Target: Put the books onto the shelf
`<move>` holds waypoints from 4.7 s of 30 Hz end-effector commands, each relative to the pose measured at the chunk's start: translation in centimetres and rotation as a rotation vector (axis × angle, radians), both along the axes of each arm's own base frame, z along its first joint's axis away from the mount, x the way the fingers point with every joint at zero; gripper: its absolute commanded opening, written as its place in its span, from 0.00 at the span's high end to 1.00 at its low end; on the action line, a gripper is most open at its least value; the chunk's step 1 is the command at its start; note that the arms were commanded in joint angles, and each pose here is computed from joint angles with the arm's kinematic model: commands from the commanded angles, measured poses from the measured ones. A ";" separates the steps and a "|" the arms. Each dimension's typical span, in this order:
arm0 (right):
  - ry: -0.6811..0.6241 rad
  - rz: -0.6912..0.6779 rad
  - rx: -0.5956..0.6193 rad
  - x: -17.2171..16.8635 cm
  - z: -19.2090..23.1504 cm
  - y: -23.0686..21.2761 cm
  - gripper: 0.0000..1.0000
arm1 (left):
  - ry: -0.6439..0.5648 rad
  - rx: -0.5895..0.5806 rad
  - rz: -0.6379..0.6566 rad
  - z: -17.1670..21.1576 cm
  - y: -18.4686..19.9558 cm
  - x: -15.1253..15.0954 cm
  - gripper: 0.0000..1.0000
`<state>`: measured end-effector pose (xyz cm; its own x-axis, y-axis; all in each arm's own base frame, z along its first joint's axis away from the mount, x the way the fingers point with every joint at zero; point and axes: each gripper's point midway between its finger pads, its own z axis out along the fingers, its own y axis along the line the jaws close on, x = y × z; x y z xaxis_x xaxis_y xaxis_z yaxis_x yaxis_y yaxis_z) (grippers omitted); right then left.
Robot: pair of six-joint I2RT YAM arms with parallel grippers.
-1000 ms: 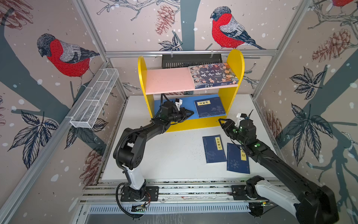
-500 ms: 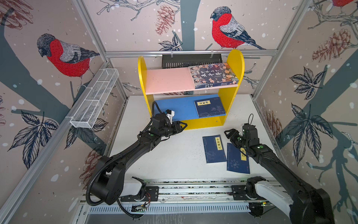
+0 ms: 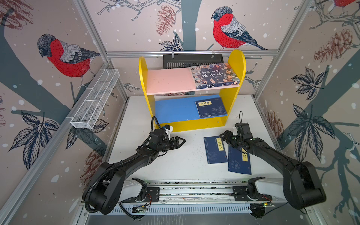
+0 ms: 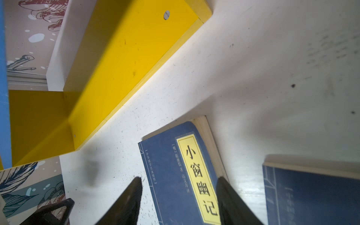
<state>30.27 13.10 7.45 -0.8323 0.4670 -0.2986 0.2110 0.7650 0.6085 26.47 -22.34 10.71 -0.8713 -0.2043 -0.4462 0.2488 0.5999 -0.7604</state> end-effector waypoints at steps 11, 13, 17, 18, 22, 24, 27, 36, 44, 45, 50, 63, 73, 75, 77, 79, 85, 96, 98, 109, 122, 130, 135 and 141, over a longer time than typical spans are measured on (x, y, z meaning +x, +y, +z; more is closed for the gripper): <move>0.026 0.028 -0.075 -0.1 -1.3 0.2 0.38 | 0.009 -0.006 0.002 -0.4 0.0 0.6 0.06; 0.030 0.030 -0.081 -0.2 -1.5 0.1 0.38 | 0.019 -0.007 0.002 -0.6 -0.1 0.6 0.06; 0.080 0.032 -0.089 -0.8 -2.7 0.1 0.38 | 0.049 -0.016 0.001 -1.2 -0.3 0.5 0.07; 0.085 0.037 -0.077 -1.0 -3.0 0.3 0.40 | 0.056 -0.026 -0.010 -1.3 -0.5 0.3 0.08; 0.096 0.091 -0.048 -1.7 -3.1 2.0 0.42 | 0.063 -0.035 -0.033 -1.7 -1.1 0.0 0.09; 0.111 0.123 -0.052 -2.2 -3.3 2.9 0.42 | 0.081 -0.034 -0.039 -2.2 -1.4 -0.1 0.10; 0.111 0.178 0.002 -3.1 -3.3 5.1 0.42 | 0.082 -0.033 -0.059 -2.5 -2.0 -0.7 0.10; 0.121 0.267 0.056 -5.1 -2.2 9.4 0.43 | 0.160 0.009 -0.069 -5.1 -2.0 -2.5 0.11; 0.183 0.316 0.030 -8.2 -3.7 9.7 0.45 | 0.187 0.000 -0.121 -5.6 -3.1 -3.6 0.16; 0.190 0.325 0.026 -8.6 -3.9 9.8 0.45 | 0.192 -0.004 -0.141 -5.7 -3.4 -3.7 0.17; 0.217 0.342 0.009 -10.1 -4.6 9.7 0.45 | 0.210 -0.009 -0.169 -5.9 -4.2 -3.9 0.22; 0.133 0.374 0.176 -11.0 -2.9 12.1 0.54 | 0.206 -0.021 -0.261 -6.4 -5.7 -5.8 0.25; 0.103 0.387 0.259 -11.2 -1.9 13.1 0.68 | 0.202 -0.008 -0.247 -6.7 -5.5 -5.7 0.25; 0.095 0.384 0.258 -11.0 -1.8 13.0 0.70 | 0.206 -0.011 -0.247 -6.7 -5.6 -5.7 0.25; 0.094 0.381 0.255 -11.0 -1.9 13.0 0.71 | 0.201 -0.016 -0.248 -6.4 -5.7 -5.5 0.25; 0.096 0.379 0.247 -10.8 -2.1 13.0 0.73 | 0.200 -0.019 -0.248 -6.3 -5.7 -5.5 0.25; 0.119 0.350 0.176 -10.3 -2.9 12.3 0.94 | 0.167 -0.011 -0.249 -5.3 -5.7 -5.1 0.25; -0.028 0.426 0.254 -9.2 3.5 13.4 0.98 | 0.105 -0.016 -0.126 -3.1 -2.4 -2.4 0.22; -0.056 0.449 0.287 -9.2 4.9 13.5 0.98 | 0.091 -0.033 -0.128 -2.6 -2.3 -2.3 0.22; -0.140 0.573 0.390 -10.2 9.4 13.6 0.98 | 0.097 -0.224 -0.240 1.2 -4.4 -3.3 0.26; -0.183 0.611 0.451 -10.4 10.2 14.3 0.98 | 0.129 -0.355 -0.279 4.2 -5.1 -4.2 0.38; -0.184 0.625 0.454 -9.9 10.1 14.8 0.96 | 0.118 -0.377 -0.304 5.2 -5.3 -4.4 0.58; -0.107 0.526 0.306 -8.2 7.3 13.0 0.55 | 0.068 -0.351 -0.311 5.9 -5.3 -4.1 0.96; -0.090 0.319 0.251 -6.5 6.1 9.4 0.43 | -0.025 -0.321 -0.327 8.2 -5.5 -3.3 1.00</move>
